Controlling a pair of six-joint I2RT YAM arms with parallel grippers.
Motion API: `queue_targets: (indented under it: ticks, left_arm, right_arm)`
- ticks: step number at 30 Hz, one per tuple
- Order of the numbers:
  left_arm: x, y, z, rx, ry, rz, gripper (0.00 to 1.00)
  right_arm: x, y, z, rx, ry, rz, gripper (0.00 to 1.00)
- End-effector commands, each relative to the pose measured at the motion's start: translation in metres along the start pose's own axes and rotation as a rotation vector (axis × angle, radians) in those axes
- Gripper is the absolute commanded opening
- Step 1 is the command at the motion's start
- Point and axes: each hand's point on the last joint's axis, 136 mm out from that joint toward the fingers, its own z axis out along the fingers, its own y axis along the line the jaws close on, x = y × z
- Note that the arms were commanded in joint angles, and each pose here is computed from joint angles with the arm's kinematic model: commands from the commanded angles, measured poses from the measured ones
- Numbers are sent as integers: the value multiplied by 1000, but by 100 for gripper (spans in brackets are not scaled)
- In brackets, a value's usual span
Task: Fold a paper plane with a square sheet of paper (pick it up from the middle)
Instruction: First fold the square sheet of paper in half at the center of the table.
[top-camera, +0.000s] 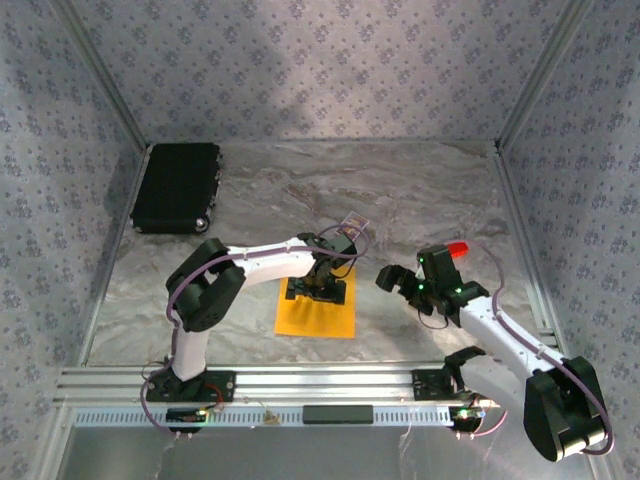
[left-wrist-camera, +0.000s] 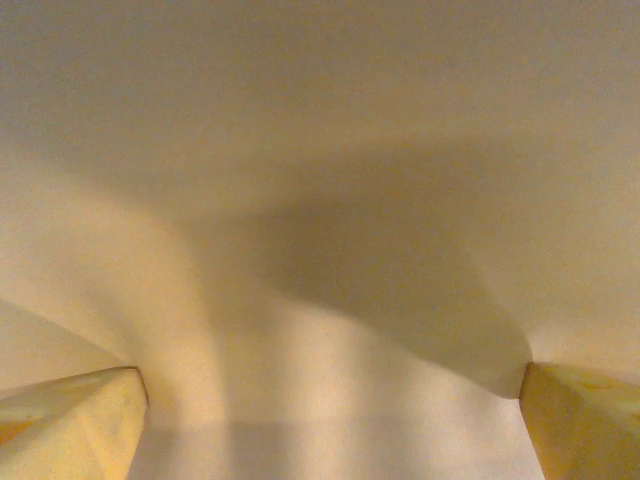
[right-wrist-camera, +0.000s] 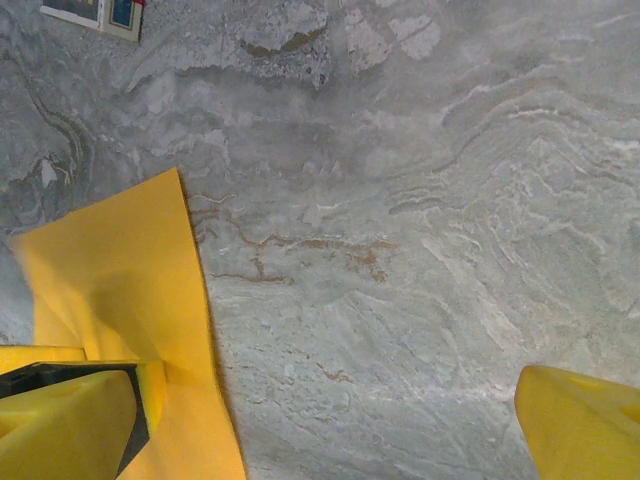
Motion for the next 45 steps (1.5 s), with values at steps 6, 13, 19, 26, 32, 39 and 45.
queue_targets:
  ticks: [6,13,19,26,32,39,45]
  left_arm:
    - [14,4,17,-14,51,2,94]
    - [7,-4,5,32,3,26,76]
    - [-5,-11,-19,83,-82,25,55]
    - [-20,-21,-46,190,-174,2,35]
    - [-29,-32,-70,375,-213,-42,27]
    - [-42,-65,-112,778,-208,-84,28]
    - [-48,-86,-124,1000,-163,-103,31]
  right_arm:
    - [-8,10,-6,-16,-12,11,99]
    - [-12,14,-9,-23,-28,14,99]
    - [-23,13,-20,-20,-107,63,99]
    - [-32,0,-32,23,-200,152,99]
    - [-39,-24,-48,133,-284,241,99]
    - [-50,-10,-59,67,-315,167,99]
    - [-54,19,-63,-65,-293,27,99]
